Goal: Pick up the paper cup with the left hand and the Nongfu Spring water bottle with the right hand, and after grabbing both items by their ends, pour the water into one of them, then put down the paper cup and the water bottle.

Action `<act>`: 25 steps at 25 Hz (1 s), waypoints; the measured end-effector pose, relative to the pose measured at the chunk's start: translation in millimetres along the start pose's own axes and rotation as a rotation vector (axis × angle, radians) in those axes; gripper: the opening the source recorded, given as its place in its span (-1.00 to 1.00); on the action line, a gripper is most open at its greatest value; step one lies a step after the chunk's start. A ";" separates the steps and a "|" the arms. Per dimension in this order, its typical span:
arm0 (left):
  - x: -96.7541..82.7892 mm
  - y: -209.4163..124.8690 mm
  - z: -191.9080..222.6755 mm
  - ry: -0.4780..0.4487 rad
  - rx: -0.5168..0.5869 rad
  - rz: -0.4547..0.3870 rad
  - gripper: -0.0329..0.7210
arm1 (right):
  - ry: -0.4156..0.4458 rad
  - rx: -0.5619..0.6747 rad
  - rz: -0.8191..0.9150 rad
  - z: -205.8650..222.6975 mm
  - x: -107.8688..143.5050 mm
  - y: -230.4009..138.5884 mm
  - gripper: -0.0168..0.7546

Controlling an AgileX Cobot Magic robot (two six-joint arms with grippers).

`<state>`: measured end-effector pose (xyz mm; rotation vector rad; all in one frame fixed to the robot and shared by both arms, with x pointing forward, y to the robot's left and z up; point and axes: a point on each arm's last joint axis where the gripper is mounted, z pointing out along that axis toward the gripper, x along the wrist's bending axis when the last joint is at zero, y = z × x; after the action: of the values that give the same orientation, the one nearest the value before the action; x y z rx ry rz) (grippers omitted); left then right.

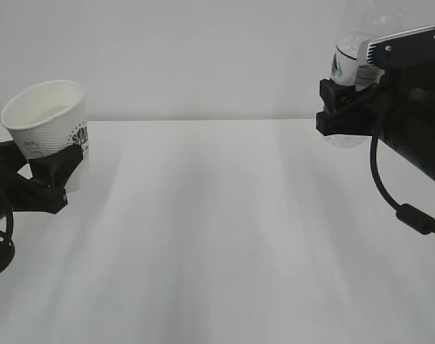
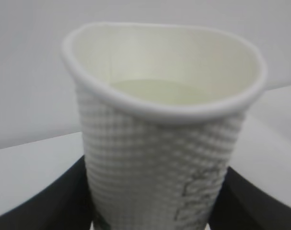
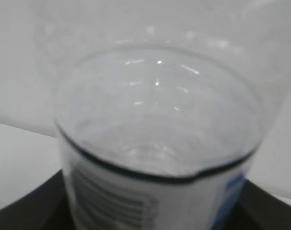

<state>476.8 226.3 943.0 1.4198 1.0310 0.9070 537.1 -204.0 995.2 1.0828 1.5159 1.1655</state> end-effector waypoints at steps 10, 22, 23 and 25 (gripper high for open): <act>19.1 -0.1 -1.3 0.086 0.000 -0.014 0.33 | 0.001 0.002 -0.005 0.0 0.1 -0.2 0.28; 23.2 -0.1 -1.7 0.108 -0.001 -0.020 0.33 | 0.001 0.004 -0.007 0.0 0.1 -0.3 0.28; 23.5 -0.1 -1.8 0.112 -0.001 -0.022 0.33 | 0.001 0.004 -0.007 0.0 0.1 -0.3 0.28; 24.3 -0.1 -1.9 0.120 -0.002 -0.027 0.33 | 0.001 0.004 -0.007 0.0 0.1 -0.3 0.28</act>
<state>482.9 249.9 942.6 1.3602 1.1358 0.9833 537.1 -203.9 994.8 1.0789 1.5223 1.1594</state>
